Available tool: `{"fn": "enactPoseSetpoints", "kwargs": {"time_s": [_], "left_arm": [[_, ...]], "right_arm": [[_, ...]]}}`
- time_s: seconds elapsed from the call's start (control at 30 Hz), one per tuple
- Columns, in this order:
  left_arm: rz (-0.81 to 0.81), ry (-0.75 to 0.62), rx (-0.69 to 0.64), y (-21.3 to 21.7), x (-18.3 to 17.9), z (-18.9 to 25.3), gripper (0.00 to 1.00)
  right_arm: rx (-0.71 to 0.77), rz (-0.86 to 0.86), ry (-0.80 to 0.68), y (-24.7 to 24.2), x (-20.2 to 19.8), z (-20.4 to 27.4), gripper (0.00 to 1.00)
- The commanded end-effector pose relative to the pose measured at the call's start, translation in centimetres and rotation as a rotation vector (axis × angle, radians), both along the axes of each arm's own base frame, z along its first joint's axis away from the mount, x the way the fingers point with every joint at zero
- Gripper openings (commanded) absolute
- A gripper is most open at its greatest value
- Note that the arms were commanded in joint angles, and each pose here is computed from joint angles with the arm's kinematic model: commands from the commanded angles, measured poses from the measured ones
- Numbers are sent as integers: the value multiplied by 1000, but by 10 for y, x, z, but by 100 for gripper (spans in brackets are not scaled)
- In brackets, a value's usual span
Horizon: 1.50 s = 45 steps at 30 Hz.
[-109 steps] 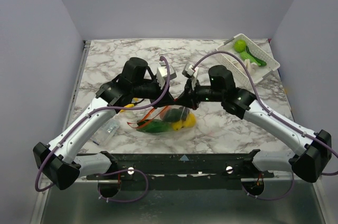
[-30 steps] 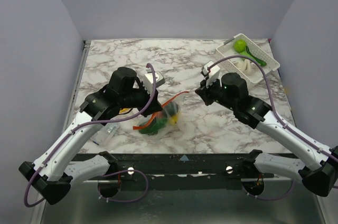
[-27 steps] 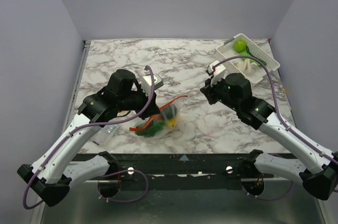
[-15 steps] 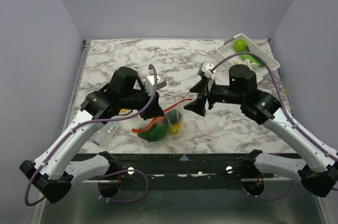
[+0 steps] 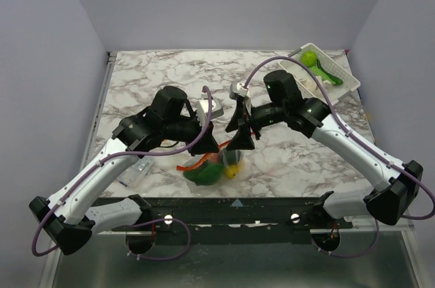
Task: Place the food in the zip-top bag and seal the zipper
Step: Zip the zipper food storage bag at the center of the board.
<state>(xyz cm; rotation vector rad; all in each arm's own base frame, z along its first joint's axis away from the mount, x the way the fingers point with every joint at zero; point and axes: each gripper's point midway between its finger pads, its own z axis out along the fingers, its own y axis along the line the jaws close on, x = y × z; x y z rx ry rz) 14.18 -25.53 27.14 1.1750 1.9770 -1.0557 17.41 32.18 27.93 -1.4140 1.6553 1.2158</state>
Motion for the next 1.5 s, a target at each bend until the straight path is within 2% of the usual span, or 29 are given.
{"fn": "enactPoseSetpoints", "kwargs": {"time_s": [0.0, 0.17, 0.37, 0.4, 0.43, 0.47, 0.5, 0.6, 0.7, 0.77, 0.87, 0.93, 1.1, 1.2, 1.33, 1.37, 1.47], "left_arm": [[-30, -146, -108, -12, 6, 26, 0], [-35, -188, -112, -14, 7, 23, 0], [-41, -184, -100, -16, 8, 18, 0], [-37, -187, -102, -16, 9, 18, 0], [-30, -191, -102, -16, 10, 19, 0], [-21, -195, -100, -15, 11, 20, 0], [-10, -199, -97, -14, 13, 19, 0], [53, -215, -77, -10, 23, 18, 0], [180, -237, -23, 0, 42, 11, 0], [260, -212, 6, 5, 51, 5, 0], [323, -191, 43, 11, 58, -5, 0], [343, -178, 59, 12, 60, -10, 0], [373, -166, 107, 18, 63, -18, 0], [381, -174, 110, 23, 61, -17, 0], [398, -193, 101, 27, 61, -12, 8], [406, -197, 101, 29, 61, -12, 11], [389, -205, 85, 30, 56, -8, 38]], "right_arm": [[35, 63, 50, 2, -14, 0, 70], [10, 39, 66, 8, -5, -9, 64], [-12, 12, 66, 11, 3, -18, 49], [-19, -1, 59, 11, 5, -20, 44], [-27, -27, 52, 12, 9, -23, 31], [-33, -73, 52, 12, 15, -25, 13], [-53, -167, 64, 12, 28, -28, 0], [-116, -417, 121, 5, 57, -39, 0], [-228, -743, 104, -20, 92, -55, 0], [-246, -947, 104, -41, 111, -61, 0], [-282, -1184, 119, -70, 125, -68, 0], [-319, -1281, 118, -85, 128, -73, 0], [-331, -1377, 107, -103, 128, -76, 0], [-277, -1405, 98, -109, 128, -68, 0], [-203, -1375, 128, -101, 124, -60, 0], [-189, -1362, 137, -99, 122, -60, 0], [-168, -1247, 132, -84, 116, -59, 0]]}}
